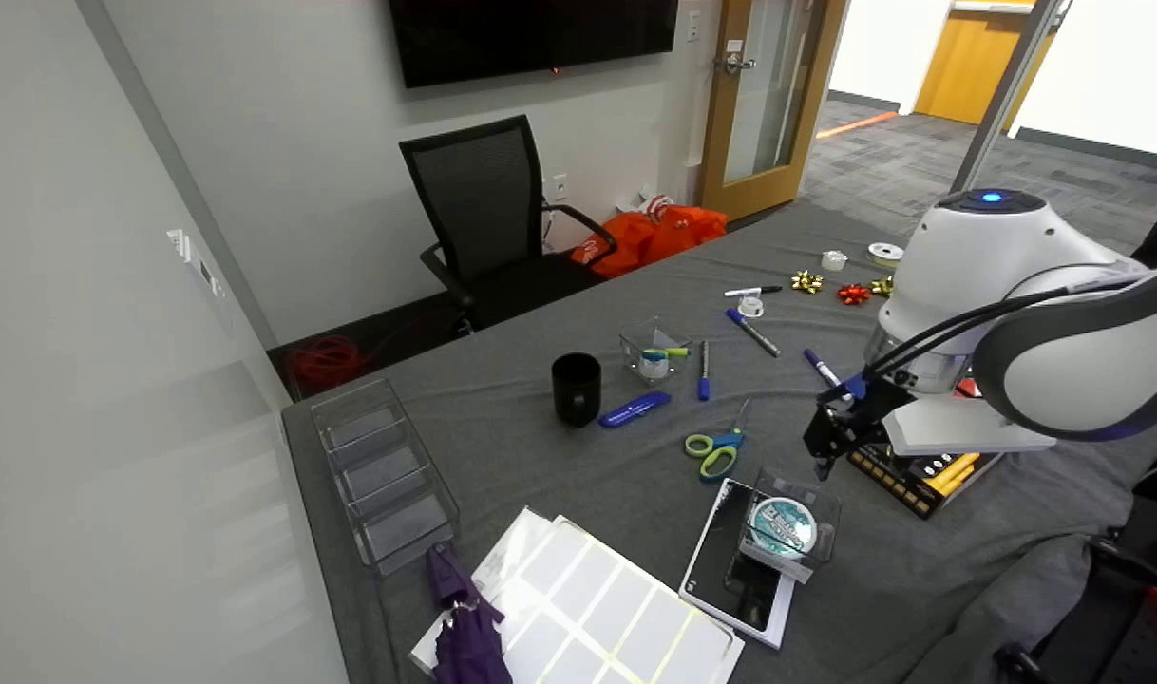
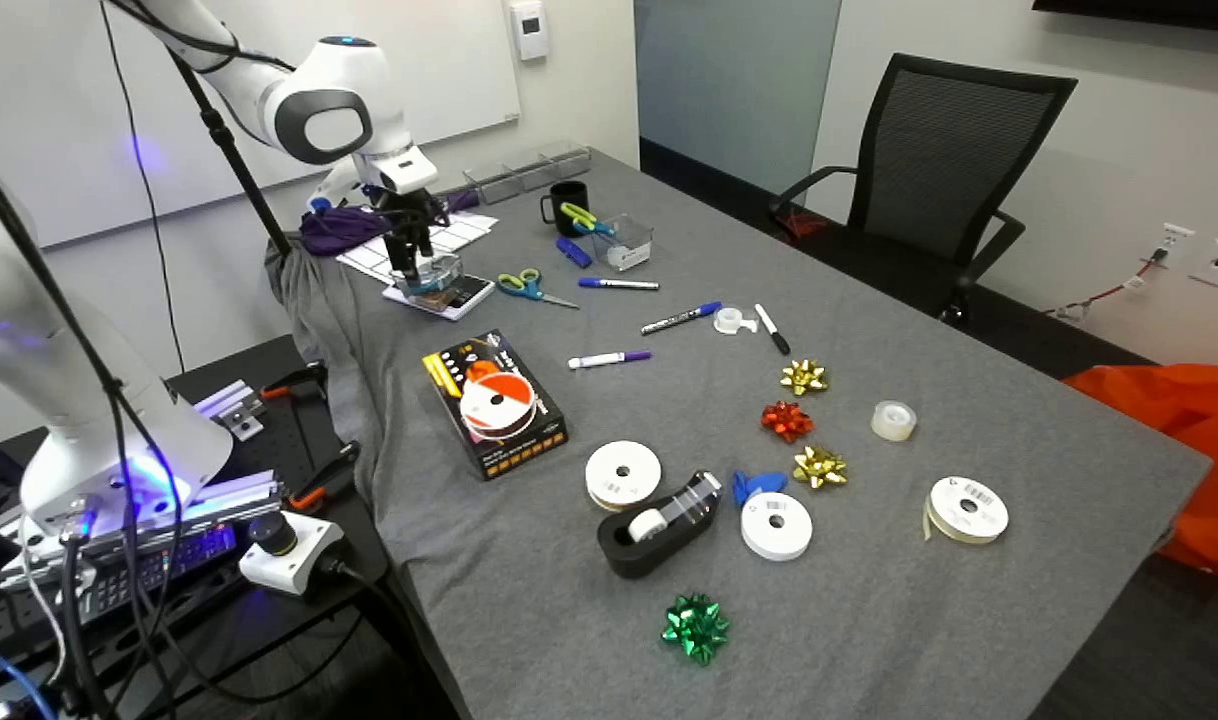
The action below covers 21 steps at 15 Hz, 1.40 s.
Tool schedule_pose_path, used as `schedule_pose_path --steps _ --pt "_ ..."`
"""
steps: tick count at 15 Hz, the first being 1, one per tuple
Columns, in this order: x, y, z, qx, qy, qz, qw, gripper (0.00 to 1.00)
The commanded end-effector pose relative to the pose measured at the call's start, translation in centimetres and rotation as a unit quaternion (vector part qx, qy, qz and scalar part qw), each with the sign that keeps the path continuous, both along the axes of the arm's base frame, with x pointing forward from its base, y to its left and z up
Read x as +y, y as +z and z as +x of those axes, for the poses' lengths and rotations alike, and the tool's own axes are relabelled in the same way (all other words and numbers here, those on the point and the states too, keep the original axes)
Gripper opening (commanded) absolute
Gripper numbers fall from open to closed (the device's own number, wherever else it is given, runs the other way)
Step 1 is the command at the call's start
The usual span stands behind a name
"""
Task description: Take the plastic box off of the book
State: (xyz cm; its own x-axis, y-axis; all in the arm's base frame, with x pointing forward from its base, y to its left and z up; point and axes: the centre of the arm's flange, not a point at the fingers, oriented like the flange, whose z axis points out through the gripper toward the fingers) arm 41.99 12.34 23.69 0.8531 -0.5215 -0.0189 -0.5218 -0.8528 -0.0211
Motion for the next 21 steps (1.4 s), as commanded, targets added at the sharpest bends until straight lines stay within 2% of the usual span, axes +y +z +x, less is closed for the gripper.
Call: schedule_pose_path --steps 1,7,17,18,19,21 --pt "1.0 -0.7 1.0 0.038 0.010 -0.011 0.9992 1.00" --pt "1.9 -2.5 1.6 0.047 0.033 -0.008 0.9983 1.00" --pt "0.6 -4.7 2.7 0.059 0.049 -0.022 0.9969 1.00" --pt "0.6 -4.7 2.8 0.060 0.048 -0.025 0.9967 0.75" --pt "0.6 -4.8 2.9 0.061 0.049 -0.028 0.9966 0.74" --pt "0.3 -4.5 3.6 0.062 0.049 -0.033 0.9963 0.59"
